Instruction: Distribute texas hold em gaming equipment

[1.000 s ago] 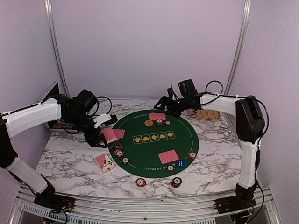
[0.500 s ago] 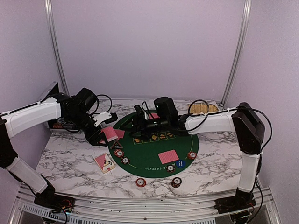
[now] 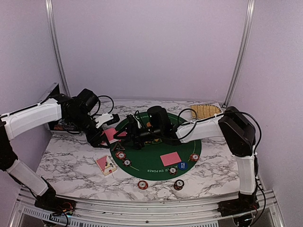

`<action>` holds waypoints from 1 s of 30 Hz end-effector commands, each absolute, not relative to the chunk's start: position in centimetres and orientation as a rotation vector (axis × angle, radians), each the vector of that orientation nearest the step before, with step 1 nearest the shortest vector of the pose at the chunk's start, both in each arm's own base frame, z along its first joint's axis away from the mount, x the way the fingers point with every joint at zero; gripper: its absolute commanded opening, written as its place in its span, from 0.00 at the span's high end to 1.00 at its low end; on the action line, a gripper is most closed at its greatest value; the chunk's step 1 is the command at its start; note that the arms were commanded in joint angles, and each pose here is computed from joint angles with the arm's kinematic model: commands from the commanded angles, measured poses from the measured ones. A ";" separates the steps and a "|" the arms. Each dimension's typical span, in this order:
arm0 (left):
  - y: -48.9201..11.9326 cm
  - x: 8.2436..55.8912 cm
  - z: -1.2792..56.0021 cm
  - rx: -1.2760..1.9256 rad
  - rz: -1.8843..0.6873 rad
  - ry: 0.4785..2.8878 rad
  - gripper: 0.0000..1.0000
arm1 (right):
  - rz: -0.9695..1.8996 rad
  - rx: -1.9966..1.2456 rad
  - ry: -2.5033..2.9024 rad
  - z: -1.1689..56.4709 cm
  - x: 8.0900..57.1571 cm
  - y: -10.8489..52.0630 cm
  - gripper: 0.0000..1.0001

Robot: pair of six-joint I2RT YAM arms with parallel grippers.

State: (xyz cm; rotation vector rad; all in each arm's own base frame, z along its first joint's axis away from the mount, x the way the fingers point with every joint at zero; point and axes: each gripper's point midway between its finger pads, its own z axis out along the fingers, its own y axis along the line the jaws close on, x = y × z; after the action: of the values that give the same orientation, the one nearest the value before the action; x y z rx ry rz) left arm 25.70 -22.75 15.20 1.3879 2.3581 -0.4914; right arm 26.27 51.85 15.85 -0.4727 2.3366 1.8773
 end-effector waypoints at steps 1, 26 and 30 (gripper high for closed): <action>-23.3 25.1 16.2 1.425 -0.515 2.302 1.00 | 1.948 -0.523 2.250 18.4 26.0 52.9 0.13; -23.8 24.7 15.6 1.474 -0.480 2.296 1.00 | 2.040 -0.558 2.301 16.4 25.7 56.0 0.18; -23.7 24.6 15.5 1.478 -0.478 2.296 1.00 | 2.036 -0.551 2.325 15.8 25.8 55.8 0.21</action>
State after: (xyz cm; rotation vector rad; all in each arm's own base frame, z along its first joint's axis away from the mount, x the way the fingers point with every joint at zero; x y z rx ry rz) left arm 24.89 -23.60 15.09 1.4616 2.3206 -0.4718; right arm 26.03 55.29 15.40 -0.5202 2.3349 2.0089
